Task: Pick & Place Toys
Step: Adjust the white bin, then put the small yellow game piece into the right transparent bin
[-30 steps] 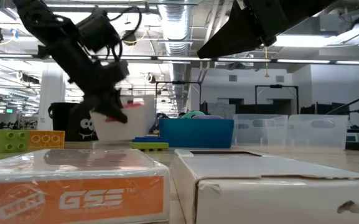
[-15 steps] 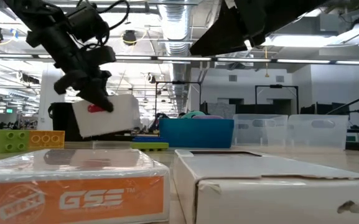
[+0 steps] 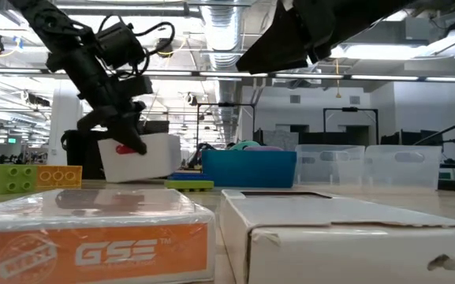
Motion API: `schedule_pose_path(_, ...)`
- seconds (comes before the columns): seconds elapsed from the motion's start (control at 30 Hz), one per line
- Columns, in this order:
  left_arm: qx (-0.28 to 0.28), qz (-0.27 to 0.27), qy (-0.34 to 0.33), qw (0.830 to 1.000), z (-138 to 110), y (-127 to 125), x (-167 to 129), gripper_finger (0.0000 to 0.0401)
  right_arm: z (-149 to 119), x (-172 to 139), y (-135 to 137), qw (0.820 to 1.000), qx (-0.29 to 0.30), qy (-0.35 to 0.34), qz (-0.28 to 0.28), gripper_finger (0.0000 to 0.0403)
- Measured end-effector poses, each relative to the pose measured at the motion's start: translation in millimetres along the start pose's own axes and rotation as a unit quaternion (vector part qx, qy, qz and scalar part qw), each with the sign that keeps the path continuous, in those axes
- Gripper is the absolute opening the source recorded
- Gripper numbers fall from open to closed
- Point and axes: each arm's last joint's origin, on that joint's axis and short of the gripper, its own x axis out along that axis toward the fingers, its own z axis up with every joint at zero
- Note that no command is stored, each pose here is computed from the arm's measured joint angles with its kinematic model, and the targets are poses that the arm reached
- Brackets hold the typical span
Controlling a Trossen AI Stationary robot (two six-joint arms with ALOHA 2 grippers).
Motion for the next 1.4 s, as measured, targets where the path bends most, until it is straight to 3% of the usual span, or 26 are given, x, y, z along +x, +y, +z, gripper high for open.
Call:
schedule_pose_path(0.5,-0.010,0.026,-0.048,0.998,20.4,11.5,3.0,0.0026,-1.1,-0.3,0.3,1.000,-0.004,0.004,0.001,0.0256)
schedule_pose_path(0.93,-0.027,0.034,-0.055,0.998,22.9,13.1,2.3,0.0161,-1.2,-0.3,0.3,1.000,-0.005,0.005,0.001,0.0256)
schedule_pose_path(1.1,-0.027,0.055,-0.100,0.993,31.8,16.2,-2.3,0.0213,-1.2,-0.3,0.3,1.000,-0.005,0.005,0.001,0.0256)
schedule_pose_path(1.27,0.029,0.072,-0.163,0.984,47.5,10.8,-27.7,0.0243,-1.2,-0.4,0.4,1.000,-0.005,0.005,0.001,0.0256)
schedule_pose_path(1.4,0.007,0.036,-0.193,0.981,53.0,-9.3,-53.7,0.0250,-1.6,-1.0,1.0,1.000,-0.007,0.006,0.002,0.0256)
